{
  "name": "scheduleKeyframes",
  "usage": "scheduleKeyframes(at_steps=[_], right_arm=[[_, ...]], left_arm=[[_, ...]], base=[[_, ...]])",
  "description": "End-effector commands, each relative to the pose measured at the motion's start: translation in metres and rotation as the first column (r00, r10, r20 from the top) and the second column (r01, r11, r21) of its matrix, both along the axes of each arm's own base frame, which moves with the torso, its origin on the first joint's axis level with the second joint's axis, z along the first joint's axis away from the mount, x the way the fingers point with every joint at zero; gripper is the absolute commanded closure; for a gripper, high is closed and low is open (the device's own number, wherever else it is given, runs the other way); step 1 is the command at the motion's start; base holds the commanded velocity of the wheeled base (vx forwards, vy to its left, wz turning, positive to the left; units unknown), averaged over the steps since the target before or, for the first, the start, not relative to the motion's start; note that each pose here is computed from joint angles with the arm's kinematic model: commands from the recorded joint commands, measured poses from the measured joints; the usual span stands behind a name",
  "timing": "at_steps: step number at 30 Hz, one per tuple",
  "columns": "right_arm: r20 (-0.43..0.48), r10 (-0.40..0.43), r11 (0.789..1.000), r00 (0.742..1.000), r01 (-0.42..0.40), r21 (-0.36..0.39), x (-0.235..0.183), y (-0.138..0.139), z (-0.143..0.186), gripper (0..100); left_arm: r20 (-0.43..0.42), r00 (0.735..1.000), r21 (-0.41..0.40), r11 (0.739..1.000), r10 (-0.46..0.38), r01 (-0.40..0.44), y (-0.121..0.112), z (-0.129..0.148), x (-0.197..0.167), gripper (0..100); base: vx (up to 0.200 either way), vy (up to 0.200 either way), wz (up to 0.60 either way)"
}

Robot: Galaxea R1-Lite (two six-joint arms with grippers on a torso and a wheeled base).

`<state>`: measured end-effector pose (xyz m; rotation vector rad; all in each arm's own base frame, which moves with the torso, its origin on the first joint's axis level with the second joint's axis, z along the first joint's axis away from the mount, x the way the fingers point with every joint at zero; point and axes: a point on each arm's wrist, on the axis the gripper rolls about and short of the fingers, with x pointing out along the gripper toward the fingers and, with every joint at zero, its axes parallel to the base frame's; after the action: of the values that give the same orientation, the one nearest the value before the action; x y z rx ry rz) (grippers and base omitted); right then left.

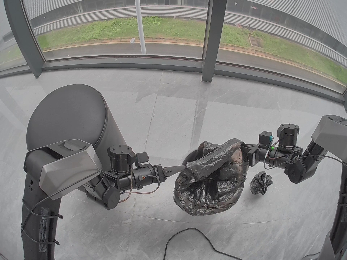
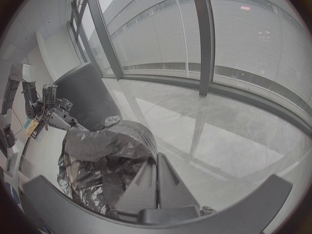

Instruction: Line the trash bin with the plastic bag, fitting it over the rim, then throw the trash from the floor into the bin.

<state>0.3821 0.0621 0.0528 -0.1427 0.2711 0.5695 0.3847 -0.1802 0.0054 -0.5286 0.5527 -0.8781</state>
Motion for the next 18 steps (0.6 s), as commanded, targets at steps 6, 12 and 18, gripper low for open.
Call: scheduleKeyframes(at_steps=[6, 12, 18], right_arm=[[0.018, 0.018, 1.0, 1.0, -0.018, 0.002, 0.008, 0.008, -0.002, 100], [0.017, 0.019, 1.0, 1.0, -0.02, 0.002, 0.008, 0.009, -0.002, 100], [0.015, 0.019, 1.0, 1.0, -0.02, 0.002, 0.008, 0.009, -0.002, 100]], left_arm=[[0.082, 0.995, 0.015, 0.998, -0.065, 0.064, -0.017, 0.038, -0.017, 0], [0.256, 0.966, 0.193, 0.981, -0.034, -0.017, -0.018, 0.039, -0.035, 0], [0.481, 0.861, 0.435, 0.897, -0.163, -0.073, -0.014, 0.034, -0.035, 0]], base=[[0.0, 0.0, 0.0], [0.0, 0.0, 0.0], [0.0, 0.0, 0.0]])
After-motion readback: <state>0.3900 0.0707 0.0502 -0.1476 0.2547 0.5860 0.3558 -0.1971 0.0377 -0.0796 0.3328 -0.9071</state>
